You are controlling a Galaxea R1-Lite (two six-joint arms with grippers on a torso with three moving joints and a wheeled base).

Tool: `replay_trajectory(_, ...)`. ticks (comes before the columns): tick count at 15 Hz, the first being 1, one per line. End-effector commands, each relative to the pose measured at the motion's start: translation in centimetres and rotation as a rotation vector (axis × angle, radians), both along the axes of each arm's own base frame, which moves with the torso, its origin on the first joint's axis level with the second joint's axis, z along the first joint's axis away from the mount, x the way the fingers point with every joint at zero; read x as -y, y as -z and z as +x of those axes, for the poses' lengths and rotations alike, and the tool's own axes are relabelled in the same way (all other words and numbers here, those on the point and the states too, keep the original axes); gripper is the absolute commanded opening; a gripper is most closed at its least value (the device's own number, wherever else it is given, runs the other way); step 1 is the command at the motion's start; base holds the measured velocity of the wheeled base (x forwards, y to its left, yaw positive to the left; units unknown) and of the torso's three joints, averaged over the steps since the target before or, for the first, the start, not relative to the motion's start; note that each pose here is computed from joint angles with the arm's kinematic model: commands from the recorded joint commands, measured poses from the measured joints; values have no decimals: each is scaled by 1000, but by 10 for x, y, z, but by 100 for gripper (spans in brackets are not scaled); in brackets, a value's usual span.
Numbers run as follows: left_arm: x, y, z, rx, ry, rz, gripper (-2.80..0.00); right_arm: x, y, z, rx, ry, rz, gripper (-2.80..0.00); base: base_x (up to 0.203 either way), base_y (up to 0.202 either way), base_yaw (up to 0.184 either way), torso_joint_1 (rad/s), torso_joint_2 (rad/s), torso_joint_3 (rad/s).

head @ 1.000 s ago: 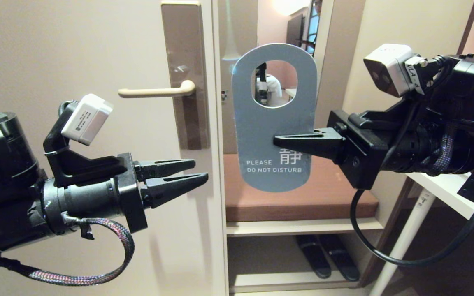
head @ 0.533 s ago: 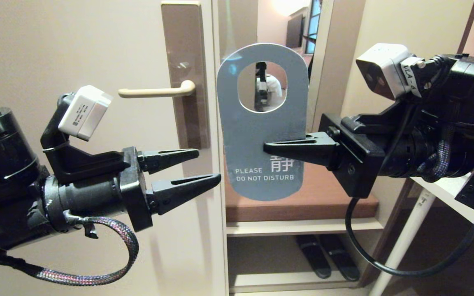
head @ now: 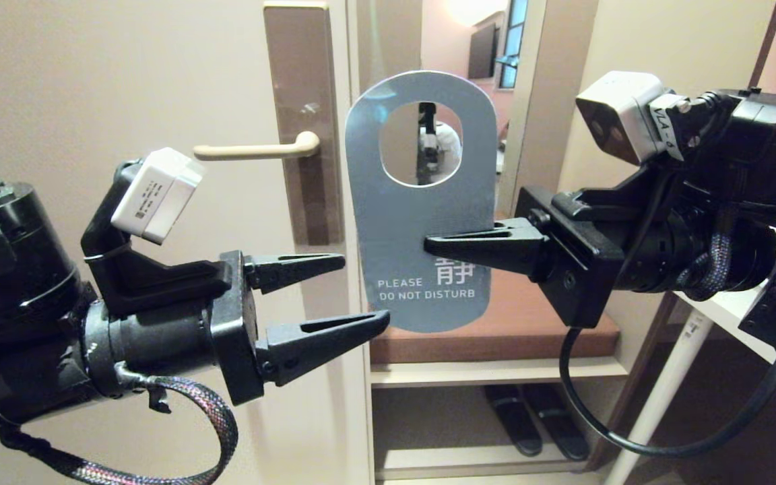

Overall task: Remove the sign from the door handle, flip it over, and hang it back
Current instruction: Hand it to the other hand

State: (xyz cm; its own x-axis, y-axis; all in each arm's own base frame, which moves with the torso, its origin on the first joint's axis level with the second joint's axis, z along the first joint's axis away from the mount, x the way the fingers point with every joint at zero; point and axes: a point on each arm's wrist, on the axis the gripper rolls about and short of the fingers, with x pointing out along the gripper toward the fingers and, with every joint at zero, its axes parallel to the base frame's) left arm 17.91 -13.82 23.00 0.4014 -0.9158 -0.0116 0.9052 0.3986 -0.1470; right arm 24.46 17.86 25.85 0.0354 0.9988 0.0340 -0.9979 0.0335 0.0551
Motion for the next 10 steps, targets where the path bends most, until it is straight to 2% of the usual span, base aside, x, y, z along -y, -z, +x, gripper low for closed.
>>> replay_trajectory(1, 3, 0, -2, 1, 17, -4, 0, -4, 0, 2, 24, -14, 18, -280, 0, 0, 0, 0, 0, 0)
replay_trajectory(6, 4, -1, -2, -1, 22, -17, 0, -17, -2, -5, 2, -66, 62, -280, 0, 0, 0, 0, 0, 0)
replay_trajectory(10, 8, -7, 2, -13, 28, -90, 0, -25, 0, -10, -4, -95, 58, -280, 0, 0, 0, 0, 0, 0)
